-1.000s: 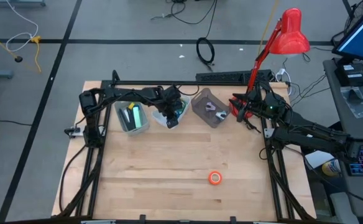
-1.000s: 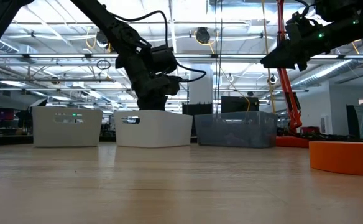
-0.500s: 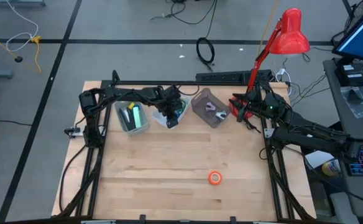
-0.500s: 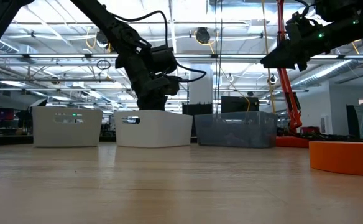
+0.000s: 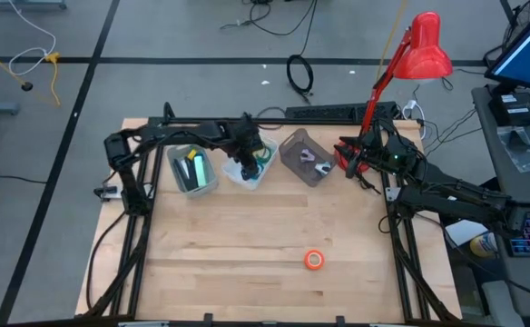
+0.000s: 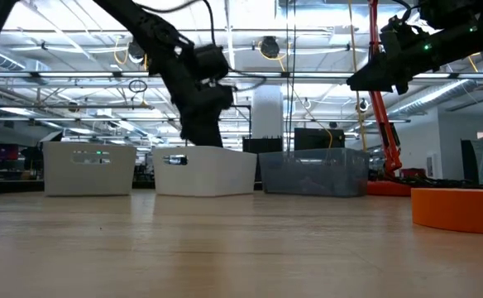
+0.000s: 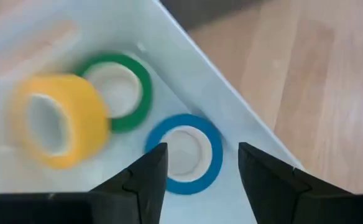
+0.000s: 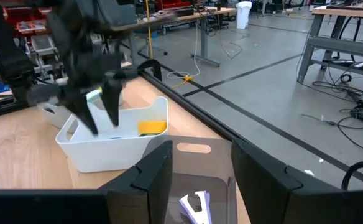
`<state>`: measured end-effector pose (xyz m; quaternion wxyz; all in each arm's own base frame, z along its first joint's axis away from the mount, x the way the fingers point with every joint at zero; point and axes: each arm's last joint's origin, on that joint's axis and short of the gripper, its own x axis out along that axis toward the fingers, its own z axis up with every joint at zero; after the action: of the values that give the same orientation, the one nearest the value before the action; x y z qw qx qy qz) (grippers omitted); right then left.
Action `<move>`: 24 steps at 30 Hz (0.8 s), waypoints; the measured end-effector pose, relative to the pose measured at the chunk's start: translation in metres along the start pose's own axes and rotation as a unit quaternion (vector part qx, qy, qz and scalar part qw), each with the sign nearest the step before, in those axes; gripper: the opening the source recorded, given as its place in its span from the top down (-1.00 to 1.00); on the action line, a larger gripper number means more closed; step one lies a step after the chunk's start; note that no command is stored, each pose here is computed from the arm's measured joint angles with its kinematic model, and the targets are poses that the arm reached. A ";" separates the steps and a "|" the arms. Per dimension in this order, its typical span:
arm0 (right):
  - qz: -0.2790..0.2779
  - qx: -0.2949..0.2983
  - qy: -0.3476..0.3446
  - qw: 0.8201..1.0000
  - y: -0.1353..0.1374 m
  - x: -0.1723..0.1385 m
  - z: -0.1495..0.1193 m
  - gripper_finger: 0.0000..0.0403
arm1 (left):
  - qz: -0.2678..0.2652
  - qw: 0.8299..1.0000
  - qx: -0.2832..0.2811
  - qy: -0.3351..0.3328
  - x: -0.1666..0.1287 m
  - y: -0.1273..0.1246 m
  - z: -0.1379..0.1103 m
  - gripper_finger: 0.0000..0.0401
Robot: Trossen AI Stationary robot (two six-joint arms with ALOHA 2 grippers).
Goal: Pick and place Stapler, Stapler remover, tape
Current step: Put the orange tape into the white bin
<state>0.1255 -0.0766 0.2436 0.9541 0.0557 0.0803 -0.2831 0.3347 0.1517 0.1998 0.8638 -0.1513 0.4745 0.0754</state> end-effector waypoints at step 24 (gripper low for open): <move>0.309 0.072 0.026 0.948 0.031 -0.007 0.002 0.23 | -0.030 0.990 -0.067 -0.119 -0.151 -0.087 -0.006 0.01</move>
<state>0.1373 -0.0470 0.2490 0.9859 0.1534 0.0630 0.0220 0.2723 0.0695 0.3409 0.9039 -0.2135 0.3574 0.0983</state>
